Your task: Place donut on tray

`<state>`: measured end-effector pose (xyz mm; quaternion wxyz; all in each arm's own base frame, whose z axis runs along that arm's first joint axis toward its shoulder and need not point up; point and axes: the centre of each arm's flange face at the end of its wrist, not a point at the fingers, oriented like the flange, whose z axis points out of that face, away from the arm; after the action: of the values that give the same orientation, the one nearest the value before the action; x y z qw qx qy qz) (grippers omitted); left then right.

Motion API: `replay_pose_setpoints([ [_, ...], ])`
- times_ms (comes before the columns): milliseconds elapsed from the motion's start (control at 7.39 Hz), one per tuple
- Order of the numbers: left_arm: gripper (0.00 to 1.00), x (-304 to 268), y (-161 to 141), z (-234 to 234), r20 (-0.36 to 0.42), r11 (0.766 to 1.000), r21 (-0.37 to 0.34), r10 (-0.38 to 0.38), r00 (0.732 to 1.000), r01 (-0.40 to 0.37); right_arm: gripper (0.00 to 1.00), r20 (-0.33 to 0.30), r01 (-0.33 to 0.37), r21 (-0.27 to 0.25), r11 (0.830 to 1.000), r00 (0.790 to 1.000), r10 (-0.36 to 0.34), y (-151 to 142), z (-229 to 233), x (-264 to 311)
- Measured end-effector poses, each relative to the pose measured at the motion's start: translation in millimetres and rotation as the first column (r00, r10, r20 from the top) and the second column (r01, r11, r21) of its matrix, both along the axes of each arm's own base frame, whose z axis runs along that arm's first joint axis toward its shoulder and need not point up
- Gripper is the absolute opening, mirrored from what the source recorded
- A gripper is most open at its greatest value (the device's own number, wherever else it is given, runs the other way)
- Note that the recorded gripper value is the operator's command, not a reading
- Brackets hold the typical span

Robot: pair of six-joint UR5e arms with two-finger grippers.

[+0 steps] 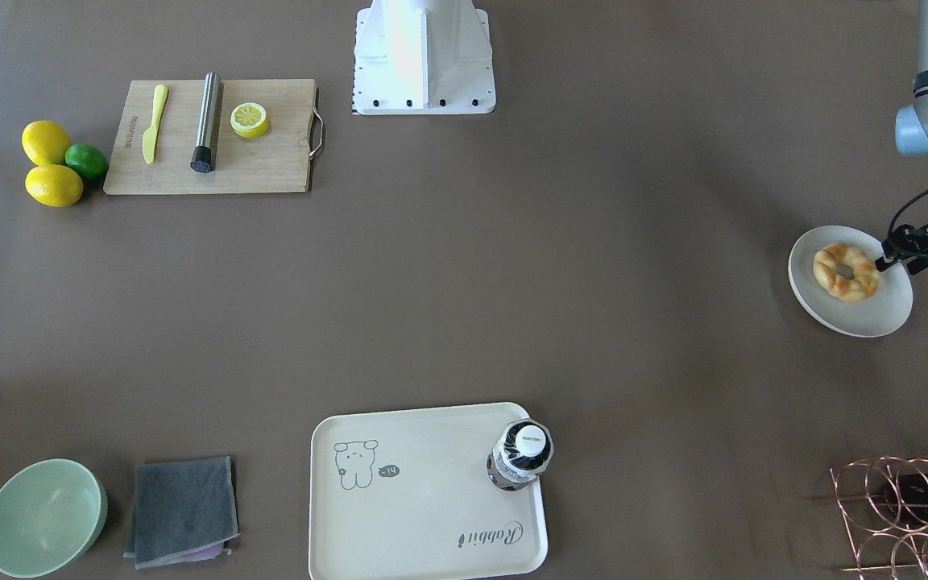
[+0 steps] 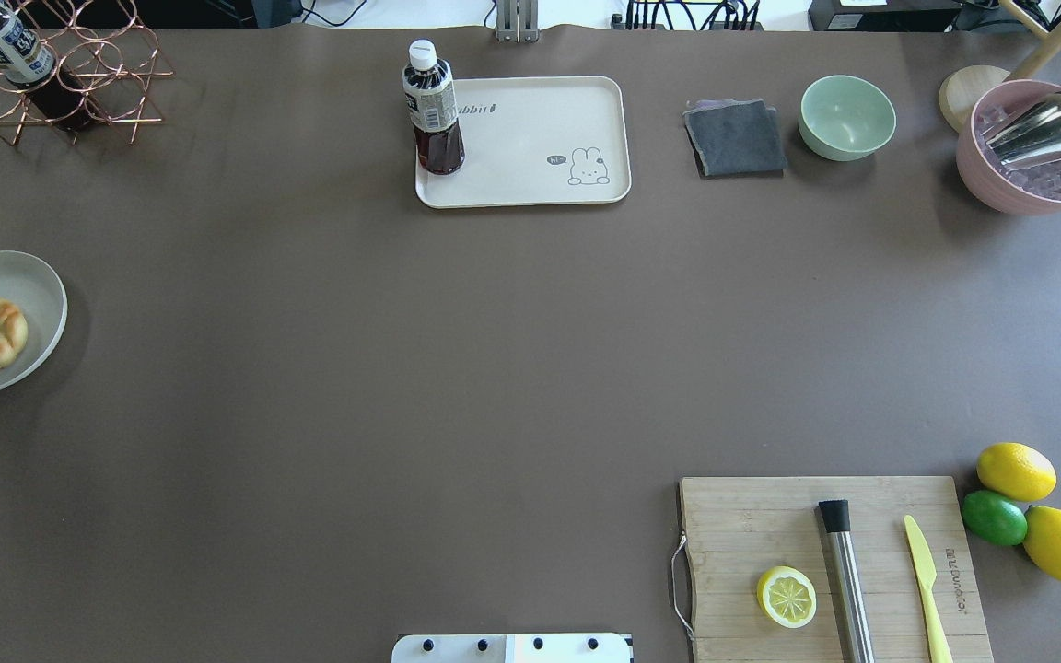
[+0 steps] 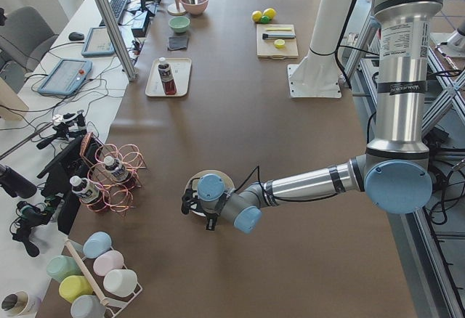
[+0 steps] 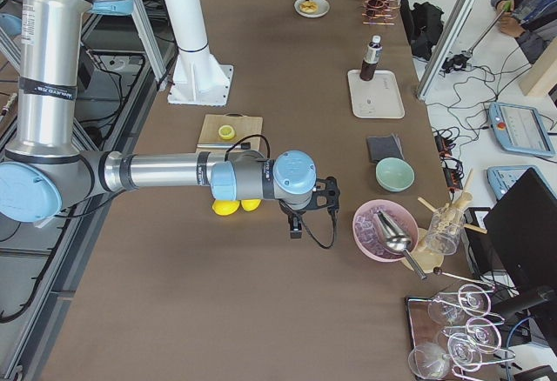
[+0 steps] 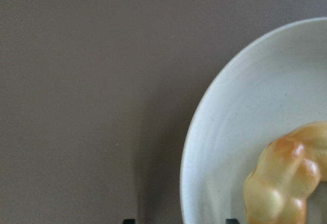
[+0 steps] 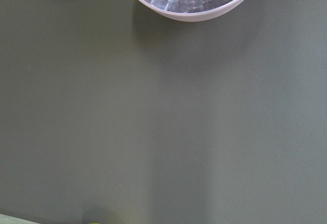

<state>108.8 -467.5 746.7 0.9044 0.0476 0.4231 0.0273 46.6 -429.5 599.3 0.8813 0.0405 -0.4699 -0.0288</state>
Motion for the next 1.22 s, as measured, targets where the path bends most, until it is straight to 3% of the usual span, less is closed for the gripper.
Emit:
replay_pose_setpoints([
  [135, 0.00, 1.5, -0.5, -0.4, -0.001, 1.000, -0.004, -0.001, 1.000, 0.001, 1.00, -0.001, 0.000, 0.001, 1.000, 1.000, 0.000, -0.3, -0.4, 0.1],
  [406, 0.00, 5.8, -9.7, -11.0, -0.013, 0.999, -0.023, -0.028, 1.000, 0.028, 1.00, -0.001, 0.000, 0.001, 1.000, 1.000, 0.000, -0.2, -0.4, -0.1],
  [677, 0.00, 16.3, -20.0, -33.4, -0.095, 0.998, -0.062, -0.013, 0.995, 0.007, 1.00, 0.001, -0.005, 0.002, 1.000, 1.000, 0.005, -3.4, -5.7, -0.7],
  [947, 0.00, 22.4, -23.0, -69.1, -0.216, 0.994, -0.102, 0.017, 0.976, -0.040, 1.00, 0.014, -0.050, -0.030, 0.998, 0.999, 0.050, -16.2, -47.6, -16.3],
  [1218, 0.00, 30.6, -29.4, -133.6, -0.306, 0.990, -0.139, -0.008, 0.952, -0.037, 1.00, 0.038, -0.086, -0.100, 0.991, 0.995, 0.090, -34.5, -111.7, -60.2],
])
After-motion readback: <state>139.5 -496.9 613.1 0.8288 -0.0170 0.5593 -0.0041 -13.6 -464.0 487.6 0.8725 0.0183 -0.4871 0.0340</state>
